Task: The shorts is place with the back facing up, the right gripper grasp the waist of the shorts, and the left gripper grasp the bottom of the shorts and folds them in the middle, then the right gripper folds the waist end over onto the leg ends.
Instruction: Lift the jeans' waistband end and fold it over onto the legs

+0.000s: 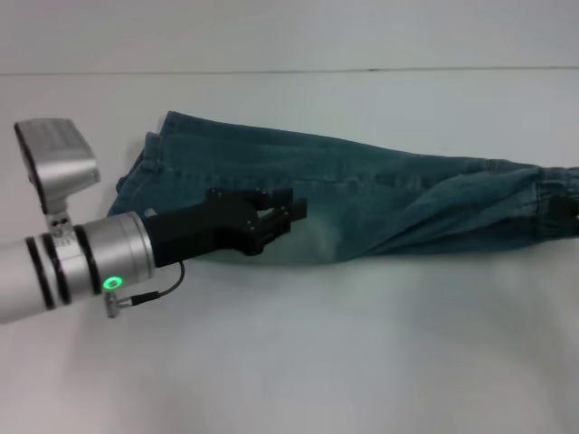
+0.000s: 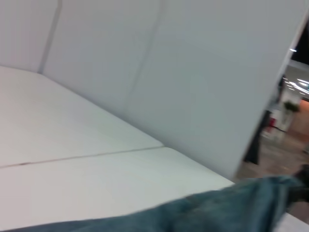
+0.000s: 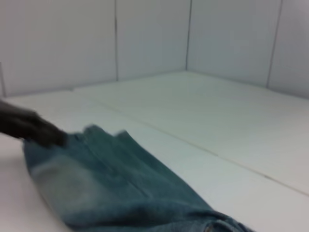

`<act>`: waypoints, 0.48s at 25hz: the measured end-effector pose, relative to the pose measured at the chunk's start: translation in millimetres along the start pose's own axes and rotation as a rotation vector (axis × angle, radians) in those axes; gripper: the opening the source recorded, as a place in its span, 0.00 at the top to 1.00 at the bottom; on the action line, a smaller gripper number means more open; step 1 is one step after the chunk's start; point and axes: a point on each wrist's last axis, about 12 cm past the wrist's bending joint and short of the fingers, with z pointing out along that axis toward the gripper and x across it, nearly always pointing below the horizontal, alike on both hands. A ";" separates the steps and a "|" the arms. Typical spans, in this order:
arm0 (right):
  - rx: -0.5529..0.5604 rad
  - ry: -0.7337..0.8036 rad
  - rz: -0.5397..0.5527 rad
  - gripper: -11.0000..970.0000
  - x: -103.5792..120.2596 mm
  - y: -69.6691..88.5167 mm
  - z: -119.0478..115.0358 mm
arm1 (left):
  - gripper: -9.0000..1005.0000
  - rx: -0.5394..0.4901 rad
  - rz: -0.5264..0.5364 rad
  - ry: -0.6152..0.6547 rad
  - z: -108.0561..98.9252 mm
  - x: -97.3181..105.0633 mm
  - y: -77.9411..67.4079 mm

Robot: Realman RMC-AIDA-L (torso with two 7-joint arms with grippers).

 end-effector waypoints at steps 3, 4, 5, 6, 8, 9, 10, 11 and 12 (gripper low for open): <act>-0.017 -0.013 0.002 0.93 -9.0 -1.3 -3.0 | 0.66 -0.036 0.006 -0.018 13.1 9.0 -1.5; -0.019 -0.013 -0.001 0.93 -12.1 -2.1 -3.4 | 0.70 -0.048 0.009 -0.021 18.5 12.4 -2.6; -0.026 -0.014 -0.003 0.93 -15.1 -2.2 -3.2 | 0.73 -0.057 0.011 -0.021 21.9 14.3 -3.2; -0.033 -0.016 -0.004 0.93 -17.8 -2.2 -3.0 | 0.76 -0.069 0.015 -0.019 26.9 16.6 -4.0; -0.054 -0.028 -0.002 0.93 -22.4 -1.5 -2.5 | 0.83 -0.084 0.024 -0.008 36.3 21.7 -7.1; -0.062 -0.035 -0.002 0.93 -24.3 -1.3 -2.6 | 0.86 -0.086 0.031 -0.007 39.4 22.5 -8.5; -0.067 -0.041 -0.005 0.93 -27.3 -1.4 -3.4 | 0.88 -0.087 0.035 -0.007 43.1 24.0 -10.7; -0.073 -0.044 -0.007 0.93 -29.6 -1.3 -3.8 | 0.90 -0.088 0.040 -0.011 46.7 25.3 -13.2; -0.081 -0.048 -0.008 0.93 -32.6 -1.2 -4.1 | 0.91 -0.088 0.043 -0.018 48.8 25.7 -14.8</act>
